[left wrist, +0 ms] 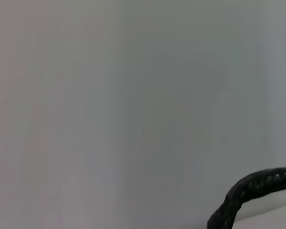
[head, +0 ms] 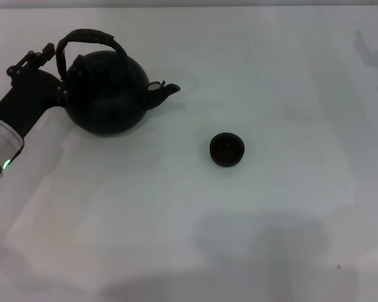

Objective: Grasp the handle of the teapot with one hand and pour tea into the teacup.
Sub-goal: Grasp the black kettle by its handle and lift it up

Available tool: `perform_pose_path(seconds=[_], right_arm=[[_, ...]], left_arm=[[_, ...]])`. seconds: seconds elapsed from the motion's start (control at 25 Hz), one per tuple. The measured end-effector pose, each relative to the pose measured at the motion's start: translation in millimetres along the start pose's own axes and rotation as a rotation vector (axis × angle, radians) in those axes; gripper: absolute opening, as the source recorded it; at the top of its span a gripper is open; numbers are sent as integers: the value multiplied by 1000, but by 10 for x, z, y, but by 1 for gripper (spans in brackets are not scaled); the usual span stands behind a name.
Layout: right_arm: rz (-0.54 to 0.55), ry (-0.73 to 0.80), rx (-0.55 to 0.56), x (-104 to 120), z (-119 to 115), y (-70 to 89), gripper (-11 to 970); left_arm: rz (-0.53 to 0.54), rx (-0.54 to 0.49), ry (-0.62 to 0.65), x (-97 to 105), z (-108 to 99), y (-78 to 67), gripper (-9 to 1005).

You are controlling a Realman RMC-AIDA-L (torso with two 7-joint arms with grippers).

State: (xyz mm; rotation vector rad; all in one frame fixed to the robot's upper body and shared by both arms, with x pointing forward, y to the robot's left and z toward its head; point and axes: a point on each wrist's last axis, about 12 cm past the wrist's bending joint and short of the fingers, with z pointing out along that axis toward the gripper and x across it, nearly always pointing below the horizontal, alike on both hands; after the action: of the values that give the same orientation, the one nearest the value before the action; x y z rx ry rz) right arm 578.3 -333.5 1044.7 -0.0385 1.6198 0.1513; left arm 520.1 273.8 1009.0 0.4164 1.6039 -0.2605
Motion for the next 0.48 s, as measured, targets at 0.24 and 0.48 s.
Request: perform_pose_path(seconds=[0.24, 0.48], right_arm=[[0, 0, 0, 0, -1, -1, 844], [6, -2, 10, 3, -10, -15, 844]], left_arm=[[2, 1, -3, -10, 16, -2, 528], [1, -2, -4, -11, 16, 2, 265]])
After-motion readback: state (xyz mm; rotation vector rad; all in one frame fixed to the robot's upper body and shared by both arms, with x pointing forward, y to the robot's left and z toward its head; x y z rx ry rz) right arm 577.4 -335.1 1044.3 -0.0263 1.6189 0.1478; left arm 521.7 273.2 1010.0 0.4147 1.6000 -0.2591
